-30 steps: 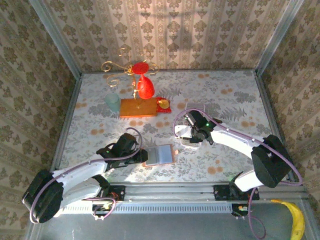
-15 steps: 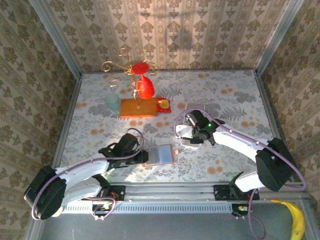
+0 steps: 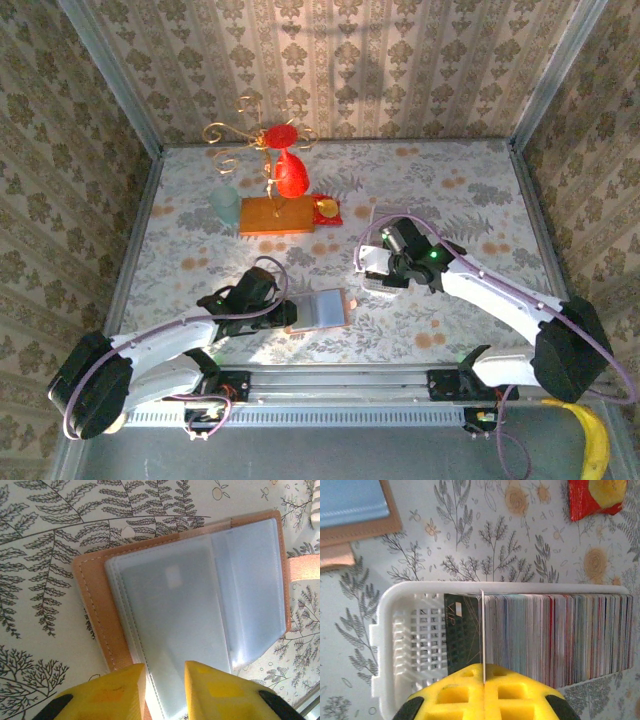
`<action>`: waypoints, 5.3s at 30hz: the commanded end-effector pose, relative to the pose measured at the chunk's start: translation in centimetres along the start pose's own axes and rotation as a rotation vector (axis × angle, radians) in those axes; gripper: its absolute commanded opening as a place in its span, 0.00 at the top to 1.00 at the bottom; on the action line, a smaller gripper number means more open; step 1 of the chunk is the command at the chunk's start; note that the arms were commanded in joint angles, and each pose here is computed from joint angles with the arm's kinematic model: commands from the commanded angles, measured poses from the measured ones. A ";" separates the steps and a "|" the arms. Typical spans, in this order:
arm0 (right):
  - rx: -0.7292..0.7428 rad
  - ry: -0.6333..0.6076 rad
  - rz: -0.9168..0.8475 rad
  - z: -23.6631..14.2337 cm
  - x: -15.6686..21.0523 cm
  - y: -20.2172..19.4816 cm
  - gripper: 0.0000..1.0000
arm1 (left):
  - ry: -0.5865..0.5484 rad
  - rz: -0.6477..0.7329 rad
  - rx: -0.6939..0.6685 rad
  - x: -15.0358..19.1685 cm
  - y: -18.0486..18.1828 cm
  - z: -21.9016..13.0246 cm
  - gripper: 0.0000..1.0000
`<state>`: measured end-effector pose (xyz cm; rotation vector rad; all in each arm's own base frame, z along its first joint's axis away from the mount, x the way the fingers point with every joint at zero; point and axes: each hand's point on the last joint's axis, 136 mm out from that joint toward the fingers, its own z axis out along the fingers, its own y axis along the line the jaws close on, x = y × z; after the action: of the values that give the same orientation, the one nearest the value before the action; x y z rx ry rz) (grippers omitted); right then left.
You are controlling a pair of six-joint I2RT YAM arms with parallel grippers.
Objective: Put the credit cards into the card holder
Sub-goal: Pick up the credit card from the storage box, then insert the credit card into the card slot.
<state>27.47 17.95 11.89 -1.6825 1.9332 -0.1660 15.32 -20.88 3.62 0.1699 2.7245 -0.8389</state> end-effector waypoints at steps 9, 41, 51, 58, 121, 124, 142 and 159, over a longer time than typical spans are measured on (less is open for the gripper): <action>-0.200 -0.366 0.651 -6.3 -5.5 2.0 1.00 | -0.011 0.001 0.006 -0.4 -0.7 -0.9 0.55; -0.432 -0.306 1.686 -0.4 -7.3 6.1 1.00 | 0.035 -0.026 -0.106 0.0 0.3 -0.3 0.29; -0.389 -0.299 1.631 3.1 -10.0 7.9 1.00 | 0.066 -0.011 -0.186 -0.2 1.2 0.7 0.31; -0.382 -0.323 1.609 4.8 -11.3 9.1 1.00 | 0.090 -0.018 -0.216 0.5 2.2 1.3 0.38; -0.246 -0.561 1.788 6.0 -10.6 9.4 1.00 | 0.138 -0.031 -0.226 2.7 3.4 2.1 0.68; -0.247 -0.557 1.786 6.1 -10.6 9.5 1.00 | 0.137 -0.032 -0.227 2.8 3.5 2.0 0.68; -0.334 -0.504 1.870 6.9 -10.4 11.4 1.00 | 0.131 -0.035 -0.230 2.6 3.4 1.9 0.69; -0.434 -0.453 1.894 7.1 -11.4 13.2 1.00 | 0.129 -0.035 -0.227 2.6 3.3 1.7 0.70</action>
<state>20.36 32.88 4.23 0.4642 2.3235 1.2036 16.18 -20.86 2.07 0.1302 2.8147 -0.6296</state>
